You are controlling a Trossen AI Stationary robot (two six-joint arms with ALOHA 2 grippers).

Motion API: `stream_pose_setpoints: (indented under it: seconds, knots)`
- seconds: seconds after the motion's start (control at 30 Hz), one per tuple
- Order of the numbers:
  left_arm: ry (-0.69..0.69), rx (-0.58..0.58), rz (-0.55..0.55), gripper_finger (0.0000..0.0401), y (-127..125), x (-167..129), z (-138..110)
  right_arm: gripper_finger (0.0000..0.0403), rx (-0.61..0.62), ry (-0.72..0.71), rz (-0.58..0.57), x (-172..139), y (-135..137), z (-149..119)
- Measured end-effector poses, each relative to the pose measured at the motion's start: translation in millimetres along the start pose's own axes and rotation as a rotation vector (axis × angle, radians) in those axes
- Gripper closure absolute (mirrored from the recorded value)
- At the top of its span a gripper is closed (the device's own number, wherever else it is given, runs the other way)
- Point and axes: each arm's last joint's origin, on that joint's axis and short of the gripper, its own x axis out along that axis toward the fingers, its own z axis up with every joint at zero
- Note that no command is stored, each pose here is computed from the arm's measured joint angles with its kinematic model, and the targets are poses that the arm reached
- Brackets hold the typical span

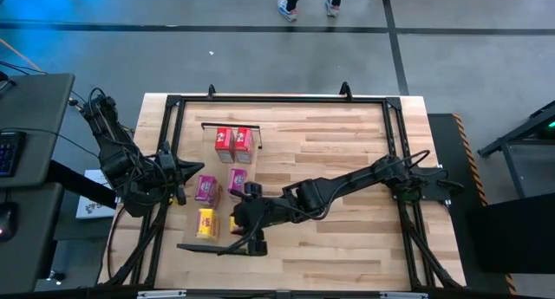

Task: Stack cereal on shelf
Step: Put the yellow cereal box on the shelf aligned with the yellow cereal box

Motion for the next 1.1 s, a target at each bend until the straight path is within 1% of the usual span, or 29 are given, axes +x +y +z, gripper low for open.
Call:
stream_pose_setpoints:
  seconds: [0.37,0.53,0.8,1.1]
  knots:
    - [0.000,0.000,0.000,0.0401,0,0,0,0.0210,-0.024,0.007,0.007,8,-6,-2]
    - [0.000,0.000,0.000,0.0401,0,0,0,0.0226,-0.036,-0.003,0.005,14,-8,-3]
    - [0.001,0.000,-0.001,0.0401,0,0,0,0.0263,-0.050,-0.081,0.028,14,-10,5]
    - [0.004,0.000,-0.003,0.0401,0,0,0,0.0267,-0.029,-0.066,0.075,14,-10,4]
